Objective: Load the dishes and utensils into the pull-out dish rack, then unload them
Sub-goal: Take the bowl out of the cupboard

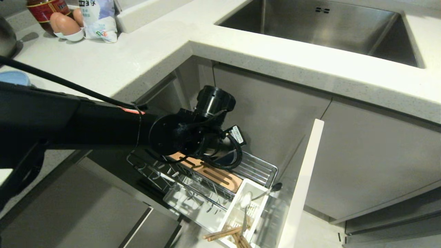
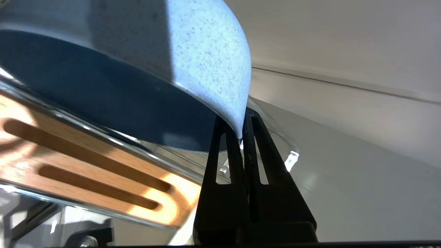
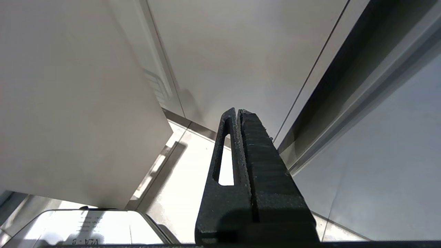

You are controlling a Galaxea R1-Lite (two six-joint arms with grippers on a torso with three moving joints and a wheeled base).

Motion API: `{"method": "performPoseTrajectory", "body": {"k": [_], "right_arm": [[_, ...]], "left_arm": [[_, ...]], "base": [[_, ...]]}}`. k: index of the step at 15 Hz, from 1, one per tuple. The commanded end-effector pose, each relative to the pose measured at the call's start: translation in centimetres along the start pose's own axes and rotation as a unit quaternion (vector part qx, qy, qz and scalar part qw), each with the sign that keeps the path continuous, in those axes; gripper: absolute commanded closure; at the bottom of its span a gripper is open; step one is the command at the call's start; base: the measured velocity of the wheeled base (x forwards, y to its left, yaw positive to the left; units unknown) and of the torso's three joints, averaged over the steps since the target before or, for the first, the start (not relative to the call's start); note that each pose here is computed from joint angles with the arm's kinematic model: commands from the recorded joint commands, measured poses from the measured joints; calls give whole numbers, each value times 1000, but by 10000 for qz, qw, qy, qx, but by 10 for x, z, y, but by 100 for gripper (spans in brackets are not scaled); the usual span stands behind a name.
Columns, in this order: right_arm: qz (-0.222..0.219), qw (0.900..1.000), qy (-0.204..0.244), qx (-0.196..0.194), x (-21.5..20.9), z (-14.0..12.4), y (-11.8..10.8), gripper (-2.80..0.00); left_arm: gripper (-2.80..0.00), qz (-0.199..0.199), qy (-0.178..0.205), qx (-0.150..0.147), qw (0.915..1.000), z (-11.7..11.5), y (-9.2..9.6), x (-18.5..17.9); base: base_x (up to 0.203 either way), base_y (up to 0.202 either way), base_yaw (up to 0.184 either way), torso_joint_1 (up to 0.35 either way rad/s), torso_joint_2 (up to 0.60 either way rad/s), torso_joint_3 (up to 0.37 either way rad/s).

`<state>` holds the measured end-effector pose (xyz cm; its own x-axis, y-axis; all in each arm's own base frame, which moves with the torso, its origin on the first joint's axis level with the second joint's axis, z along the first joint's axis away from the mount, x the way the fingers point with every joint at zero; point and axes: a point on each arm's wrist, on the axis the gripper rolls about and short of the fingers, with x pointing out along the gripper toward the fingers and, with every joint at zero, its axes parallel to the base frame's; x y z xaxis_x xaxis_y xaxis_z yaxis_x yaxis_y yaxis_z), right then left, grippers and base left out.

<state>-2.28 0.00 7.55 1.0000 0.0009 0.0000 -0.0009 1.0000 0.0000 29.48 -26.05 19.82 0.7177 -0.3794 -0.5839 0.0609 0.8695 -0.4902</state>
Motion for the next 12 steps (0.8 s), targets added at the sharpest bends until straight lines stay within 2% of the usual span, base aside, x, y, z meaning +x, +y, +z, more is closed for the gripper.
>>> {"method": "performPoseTrajectory", "body": {"k": [1,4,7,9,12], "right_arm": [[3,10000,0,0,0,0,0,0],[3,10000,0,0,0,0,0,0],[-4,10000,0,0,0,0,0,0],[3,10000,0,0,0,0,0,0],[-2,10000,0,0,0,0,0,0]], "left_arm": [[0,-203,-91,-4,9998,2,-10,-14],[0,-471,-217,17,9987,5,-23,-33],[0,-824,-471,14,9955,10,-35,-72],[0,-1079,-793,-27,9910,17,-41,-111],[0,-1381,-1374,-21,9808,29,-42,-192]], "base": [[0,0,0,0,0,0],[0,0,0,0,0,0],[0,0,0,0,0,0],[0,0,0,0,0,0],[0,0,0,0,0,0]]}}
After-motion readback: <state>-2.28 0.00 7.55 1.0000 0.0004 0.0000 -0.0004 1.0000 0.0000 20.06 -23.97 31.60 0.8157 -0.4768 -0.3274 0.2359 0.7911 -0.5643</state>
